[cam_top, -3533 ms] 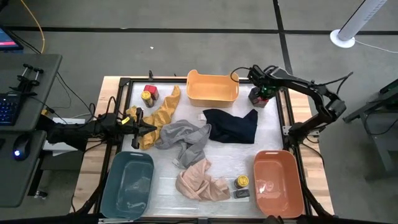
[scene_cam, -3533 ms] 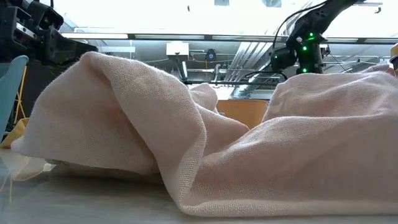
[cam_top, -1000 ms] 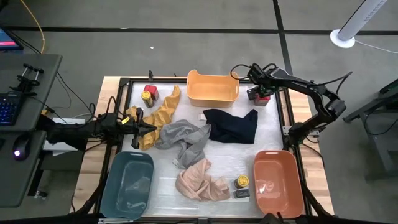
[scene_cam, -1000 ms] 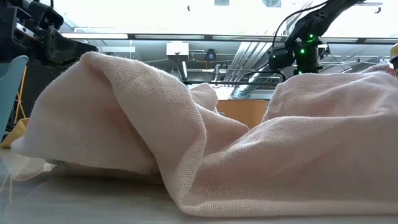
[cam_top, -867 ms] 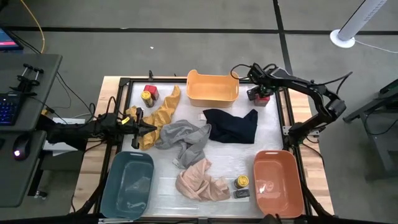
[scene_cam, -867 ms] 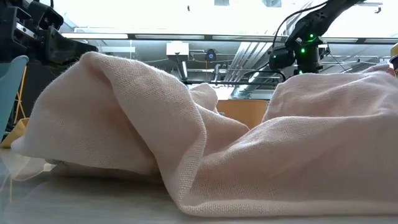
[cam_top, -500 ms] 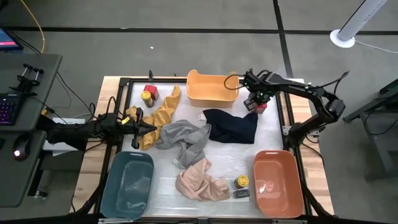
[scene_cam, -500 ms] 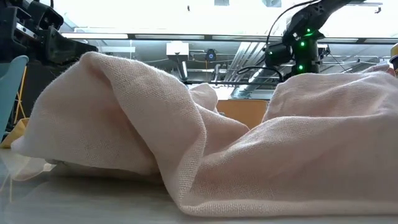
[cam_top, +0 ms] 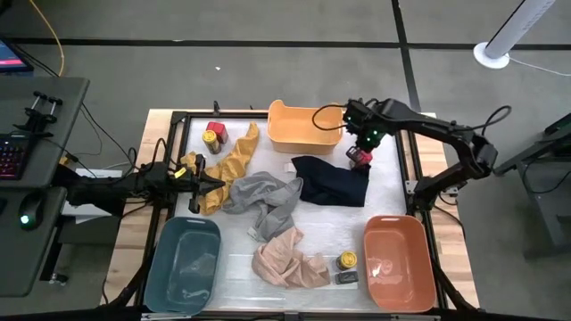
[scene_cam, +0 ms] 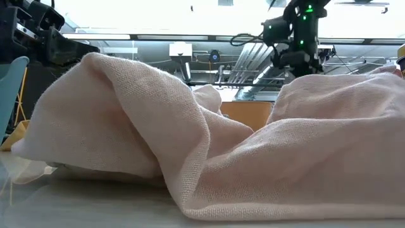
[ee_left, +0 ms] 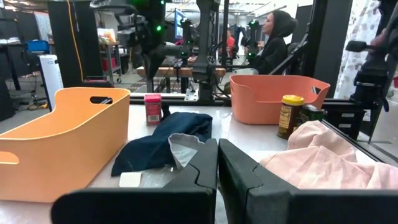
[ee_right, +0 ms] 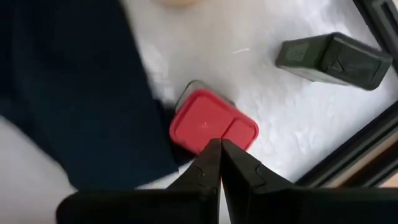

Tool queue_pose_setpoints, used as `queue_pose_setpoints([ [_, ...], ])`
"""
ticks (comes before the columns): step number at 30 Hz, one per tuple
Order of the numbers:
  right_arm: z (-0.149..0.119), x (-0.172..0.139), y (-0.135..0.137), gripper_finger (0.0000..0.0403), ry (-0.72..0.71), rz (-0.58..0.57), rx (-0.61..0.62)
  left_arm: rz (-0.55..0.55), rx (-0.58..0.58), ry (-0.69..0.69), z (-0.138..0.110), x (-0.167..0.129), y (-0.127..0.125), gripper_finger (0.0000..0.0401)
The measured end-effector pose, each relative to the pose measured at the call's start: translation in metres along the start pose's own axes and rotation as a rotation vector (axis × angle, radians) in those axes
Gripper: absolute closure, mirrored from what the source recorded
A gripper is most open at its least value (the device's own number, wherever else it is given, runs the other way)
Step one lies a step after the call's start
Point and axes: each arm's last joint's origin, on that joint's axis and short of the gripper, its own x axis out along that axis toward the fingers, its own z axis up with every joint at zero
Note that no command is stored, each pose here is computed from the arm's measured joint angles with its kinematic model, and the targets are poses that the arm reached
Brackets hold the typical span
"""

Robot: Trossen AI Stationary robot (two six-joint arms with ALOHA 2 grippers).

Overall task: Sort spices by type
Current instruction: Put the right red seasoning can into the orange bin

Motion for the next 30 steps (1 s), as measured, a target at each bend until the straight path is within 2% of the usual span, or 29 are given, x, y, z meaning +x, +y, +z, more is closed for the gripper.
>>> queue_pose_setpoints([
  [3, -0.002, -0.004, 0.000, 0.0374, 0.024, -0.001, -0.113, 0.000, 0.000, 0.000, 0.000, 0.000, 0.000, 0.0401],
  [5, -0.004, -0.003, -0.001, 0.0344, 0.040, -0.002, -0.171, 0.000, 0.000, 0.001, 0.000, 0.000, 0.000, 0.0401],
  [14, 0.005, 0.012, 0.002, 0.0138, 0.103, 0.000, -0.346, 0.000, 0.000, 0.000, 0.000, 0.000, 0.000, 0.0401],
  [18, 0.009, 0.021, 0.003, 0.0078, 0.140, 0.009, -0.512, 0.000, 0.000, 0.000, 0.000, 0.000, 0.000, 0.0401],
  [23, 0.014, 0.033, 0.005, 0.0061, 0.189, 0.025, -0.624, 0.000, 0.000, 0.000, 0.000, 0.000, 0.000, 0.0401],
  [30, 0.021, 0.051, 0.008, 0.0077, 0.267, 0.024, -0.717, 0.000, 0.000, 0.000, 0.000, 0.000, 0.000, 0.0401],
])
